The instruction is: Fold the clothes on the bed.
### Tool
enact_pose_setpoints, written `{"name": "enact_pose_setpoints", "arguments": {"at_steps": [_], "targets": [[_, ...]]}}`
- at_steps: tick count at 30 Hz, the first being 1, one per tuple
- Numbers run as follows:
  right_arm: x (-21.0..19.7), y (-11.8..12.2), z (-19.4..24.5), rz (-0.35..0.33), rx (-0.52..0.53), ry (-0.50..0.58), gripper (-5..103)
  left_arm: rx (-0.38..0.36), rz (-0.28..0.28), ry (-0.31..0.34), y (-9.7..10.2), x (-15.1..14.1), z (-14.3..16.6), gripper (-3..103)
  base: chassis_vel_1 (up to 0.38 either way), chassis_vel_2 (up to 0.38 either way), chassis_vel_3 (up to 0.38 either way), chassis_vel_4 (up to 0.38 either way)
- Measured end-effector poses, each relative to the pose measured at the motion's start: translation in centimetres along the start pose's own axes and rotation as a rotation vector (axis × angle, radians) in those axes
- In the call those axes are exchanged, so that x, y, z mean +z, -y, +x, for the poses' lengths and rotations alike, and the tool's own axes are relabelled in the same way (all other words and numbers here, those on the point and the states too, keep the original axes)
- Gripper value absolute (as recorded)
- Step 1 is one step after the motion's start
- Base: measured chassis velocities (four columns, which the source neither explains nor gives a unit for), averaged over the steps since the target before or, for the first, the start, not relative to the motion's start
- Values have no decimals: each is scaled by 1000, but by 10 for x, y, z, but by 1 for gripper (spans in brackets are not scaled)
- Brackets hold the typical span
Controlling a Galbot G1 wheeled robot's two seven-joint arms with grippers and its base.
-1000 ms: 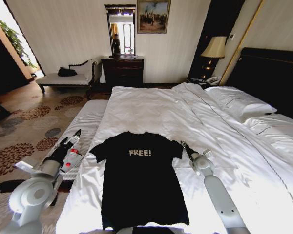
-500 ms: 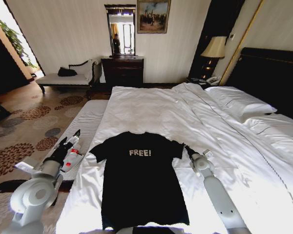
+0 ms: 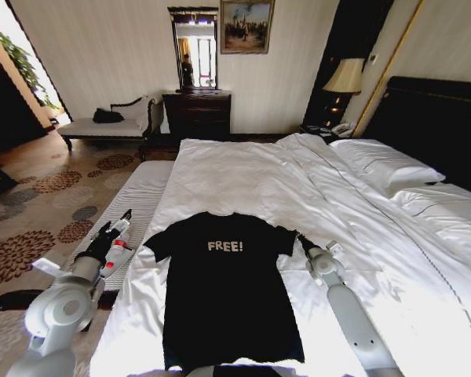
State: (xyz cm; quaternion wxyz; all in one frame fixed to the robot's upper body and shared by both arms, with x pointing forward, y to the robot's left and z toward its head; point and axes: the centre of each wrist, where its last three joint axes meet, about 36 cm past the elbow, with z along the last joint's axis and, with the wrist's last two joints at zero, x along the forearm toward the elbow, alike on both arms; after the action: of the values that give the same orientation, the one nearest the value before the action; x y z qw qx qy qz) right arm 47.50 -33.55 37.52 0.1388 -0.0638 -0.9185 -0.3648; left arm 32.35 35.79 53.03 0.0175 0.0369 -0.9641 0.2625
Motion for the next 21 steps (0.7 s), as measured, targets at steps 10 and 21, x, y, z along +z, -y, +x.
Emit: {"name": "enact_pose_setpoints", "arguments": {"at_steps": [10,21], "targets": [[46,-43,9,47,-186,-8,0,-10,2,12,-3,-2,1,100,0,0,0,0],[109,-62,-15,86,-259,-60,0,-30,2,9,-9,0,-1,100,0,0,0,0]]}}
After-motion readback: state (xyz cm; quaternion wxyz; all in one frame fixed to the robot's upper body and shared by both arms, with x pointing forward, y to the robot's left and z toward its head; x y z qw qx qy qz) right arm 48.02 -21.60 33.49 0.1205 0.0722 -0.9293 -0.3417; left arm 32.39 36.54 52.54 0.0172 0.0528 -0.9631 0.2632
